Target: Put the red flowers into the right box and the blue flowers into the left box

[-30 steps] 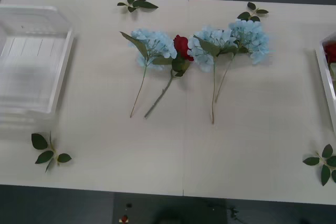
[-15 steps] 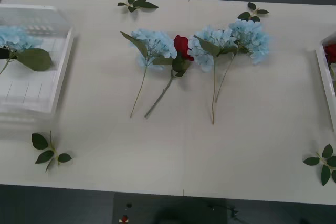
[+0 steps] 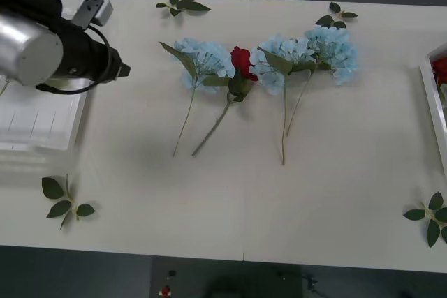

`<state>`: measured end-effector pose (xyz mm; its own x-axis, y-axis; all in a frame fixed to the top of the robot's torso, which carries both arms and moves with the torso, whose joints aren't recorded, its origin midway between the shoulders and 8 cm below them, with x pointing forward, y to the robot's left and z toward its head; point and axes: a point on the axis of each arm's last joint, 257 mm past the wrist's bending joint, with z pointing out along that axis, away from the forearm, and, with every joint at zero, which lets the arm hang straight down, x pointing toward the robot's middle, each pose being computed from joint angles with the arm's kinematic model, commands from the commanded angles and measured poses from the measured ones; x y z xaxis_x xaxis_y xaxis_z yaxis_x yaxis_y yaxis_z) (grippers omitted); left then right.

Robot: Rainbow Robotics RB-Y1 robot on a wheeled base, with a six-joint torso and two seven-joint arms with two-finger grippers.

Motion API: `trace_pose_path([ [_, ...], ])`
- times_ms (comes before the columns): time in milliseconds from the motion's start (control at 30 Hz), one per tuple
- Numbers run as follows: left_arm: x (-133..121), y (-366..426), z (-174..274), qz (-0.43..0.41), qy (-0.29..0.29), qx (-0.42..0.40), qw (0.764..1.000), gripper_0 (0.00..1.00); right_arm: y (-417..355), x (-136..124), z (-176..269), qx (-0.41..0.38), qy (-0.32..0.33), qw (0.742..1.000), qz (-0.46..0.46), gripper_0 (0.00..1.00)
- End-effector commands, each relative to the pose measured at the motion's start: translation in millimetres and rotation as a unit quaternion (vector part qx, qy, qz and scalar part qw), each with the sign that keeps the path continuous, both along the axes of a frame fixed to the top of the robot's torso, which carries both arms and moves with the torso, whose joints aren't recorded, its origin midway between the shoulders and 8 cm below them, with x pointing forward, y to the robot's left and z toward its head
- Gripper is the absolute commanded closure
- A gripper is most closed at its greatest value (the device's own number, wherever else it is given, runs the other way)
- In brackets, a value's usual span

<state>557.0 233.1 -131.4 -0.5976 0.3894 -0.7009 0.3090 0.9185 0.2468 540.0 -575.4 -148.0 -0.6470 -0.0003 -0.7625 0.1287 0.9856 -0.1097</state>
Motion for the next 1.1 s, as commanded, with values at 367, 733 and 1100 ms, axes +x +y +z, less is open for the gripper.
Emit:
trace_pose_path([
  [367, 37, -101, -104, -0.05, -0.017, -0.08, 0.995, 0.0, 228, -14, -31, 0.345, 0.07, 0.936, -0.005, 0.0],
  [733, 43, -137, -116, -0.094, -0.043, -0.079, 0.992, 0.0, 333, 48, -46, 0.354, 0.074, 0.931, -0.052, 0.0],
  [1100, 53, -169, -84, -0.128, -0.086, -0.087, 0.984, 0.19, 367, 113, -70, 0.294, 0.042, 0.949, -0.105, 0.0],
])
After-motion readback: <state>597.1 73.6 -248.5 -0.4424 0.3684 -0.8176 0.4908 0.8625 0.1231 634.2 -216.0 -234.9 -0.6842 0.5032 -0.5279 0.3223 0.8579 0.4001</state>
